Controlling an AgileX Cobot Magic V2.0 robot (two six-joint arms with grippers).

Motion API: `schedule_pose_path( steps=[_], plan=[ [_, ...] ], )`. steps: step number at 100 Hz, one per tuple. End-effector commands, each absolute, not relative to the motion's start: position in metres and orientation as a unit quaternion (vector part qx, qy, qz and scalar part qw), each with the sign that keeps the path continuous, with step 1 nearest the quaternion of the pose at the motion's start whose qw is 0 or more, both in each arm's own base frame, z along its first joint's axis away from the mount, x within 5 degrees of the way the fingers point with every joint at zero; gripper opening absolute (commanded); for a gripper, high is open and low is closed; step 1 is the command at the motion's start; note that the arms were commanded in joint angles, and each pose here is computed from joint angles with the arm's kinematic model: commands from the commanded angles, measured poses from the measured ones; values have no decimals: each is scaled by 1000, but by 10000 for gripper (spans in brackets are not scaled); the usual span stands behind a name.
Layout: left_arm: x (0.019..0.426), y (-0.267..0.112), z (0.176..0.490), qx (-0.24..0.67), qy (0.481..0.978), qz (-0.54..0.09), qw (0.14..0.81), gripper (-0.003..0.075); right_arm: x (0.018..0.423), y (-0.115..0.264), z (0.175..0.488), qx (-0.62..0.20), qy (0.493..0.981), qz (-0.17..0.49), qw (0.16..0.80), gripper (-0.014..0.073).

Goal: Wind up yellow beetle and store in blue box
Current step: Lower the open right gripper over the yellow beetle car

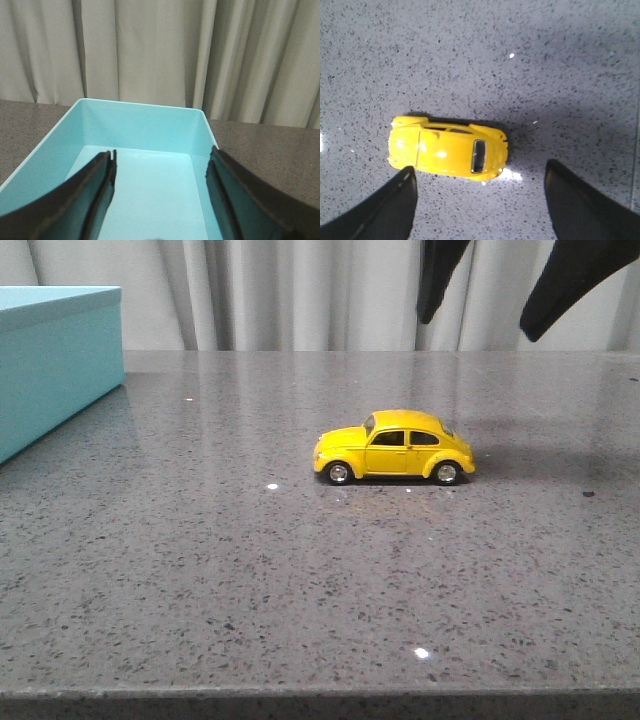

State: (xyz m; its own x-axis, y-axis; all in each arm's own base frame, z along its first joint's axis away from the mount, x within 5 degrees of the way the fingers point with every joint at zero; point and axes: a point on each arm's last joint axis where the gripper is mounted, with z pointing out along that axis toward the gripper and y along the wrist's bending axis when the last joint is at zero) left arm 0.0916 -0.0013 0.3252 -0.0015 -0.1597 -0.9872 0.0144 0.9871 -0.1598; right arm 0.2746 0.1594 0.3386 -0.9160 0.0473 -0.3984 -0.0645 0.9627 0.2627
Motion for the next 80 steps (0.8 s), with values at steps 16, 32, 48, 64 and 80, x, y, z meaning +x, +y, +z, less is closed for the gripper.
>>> schedule_pose_path(
  steps=[16, 32, 48, 64, 80],
  plan=[
    [92, -1, 343, -57, 671, -70, 736, 388, 277, 167, 349, 6, 963, 144, 228, 537],
    [92, -1, 341, -57, 679, -70, 729, 388, 280, 178, 336, -1, 969, 135, 208, 537],
    [92, -1, 340, -57, 680, -70, 727, 388, 282, 186, 327, 4, 971, 135, 199, 537],
    [92, -1, 340, -57, 680, -70, 727, 388, 286, 188, 319, 10, 974, 129, 187, 517],
    [92, -1, 340, -57, 680, -70, 727, 388, 288, 192, 316, 17, 972, 144, 183, 517]
  ],
)
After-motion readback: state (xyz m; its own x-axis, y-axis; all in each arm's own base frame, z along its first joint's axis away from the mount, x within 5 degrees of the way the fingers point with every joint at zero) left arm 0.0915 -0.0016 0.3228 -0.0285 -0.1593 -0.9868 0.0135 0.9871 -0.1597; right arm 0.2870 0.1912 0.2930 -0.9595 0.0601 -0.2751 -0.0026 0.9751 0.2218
